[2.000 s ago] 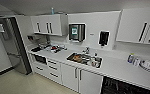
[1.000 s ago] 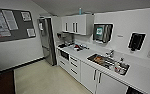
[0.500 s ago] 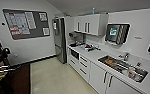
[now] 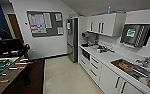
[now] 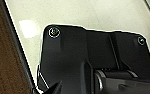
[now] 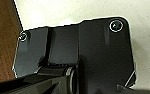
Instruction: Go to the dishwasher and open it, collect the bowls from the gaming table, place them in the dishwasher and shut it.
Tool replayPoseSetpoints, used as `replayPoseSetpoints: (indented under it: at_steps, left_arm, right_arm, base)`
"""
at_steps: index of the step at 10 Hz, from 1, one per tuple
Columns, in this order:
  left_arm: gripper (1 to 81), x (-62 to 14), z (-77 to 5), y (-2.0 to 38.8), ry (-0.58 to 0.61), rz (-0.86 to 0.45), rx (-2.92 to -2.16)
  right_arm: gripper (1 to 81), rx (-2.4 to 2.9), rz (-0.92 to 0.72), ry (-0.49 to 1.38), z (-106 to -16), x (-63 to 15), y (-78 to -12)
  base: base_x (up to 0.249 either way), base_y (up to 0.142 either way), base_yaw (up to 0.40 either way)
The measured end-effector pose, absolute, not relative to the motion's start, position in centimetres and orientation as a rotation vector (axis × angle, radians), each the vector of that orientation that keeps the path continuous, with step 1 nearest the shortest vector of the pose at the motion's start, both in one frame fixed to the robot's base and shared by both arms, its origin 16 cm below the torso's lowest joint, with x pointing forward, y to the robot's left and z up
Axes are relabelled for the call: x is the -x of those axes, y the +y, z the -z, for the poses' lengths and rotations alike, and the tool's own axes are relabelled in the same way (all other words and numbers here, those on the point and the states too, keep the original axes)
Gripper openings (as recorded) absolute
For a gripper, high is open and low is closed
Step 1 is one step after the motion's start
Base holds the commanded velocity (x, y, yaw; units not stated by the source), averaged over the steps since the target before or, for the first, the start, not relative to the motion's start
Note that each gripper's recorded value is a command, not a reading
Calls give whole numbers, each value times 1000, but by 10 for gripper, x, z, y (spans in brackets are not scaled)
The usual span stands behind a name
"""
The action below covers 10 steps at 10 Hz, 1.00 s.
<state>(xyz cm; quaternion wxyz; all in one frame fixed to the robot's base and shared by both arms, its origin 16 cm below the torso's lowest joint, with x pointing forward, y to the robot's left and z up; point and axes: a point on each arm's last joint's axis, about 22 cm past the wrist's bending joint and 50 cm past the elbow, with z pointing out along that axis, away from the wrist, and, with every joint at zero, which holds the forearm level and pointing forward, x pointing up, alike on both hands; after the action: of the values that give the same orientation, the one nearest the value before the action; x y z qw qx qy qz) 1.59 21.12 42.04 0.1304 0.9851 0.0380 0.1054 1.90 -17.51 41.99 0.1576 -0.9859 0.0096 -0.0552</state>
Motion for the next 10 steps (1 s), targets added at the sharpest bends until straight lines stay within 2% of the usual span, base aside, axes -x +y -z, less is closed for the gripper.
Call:
replayPoseSetpoints:
  at_steps: [10]
  left_arm:
    - [811,-16,-421,207,111,-305,-2857]
  right_arm:
    - [811,2821,158,24,-420,-19,-175]
  base:
    - [0,0,357]
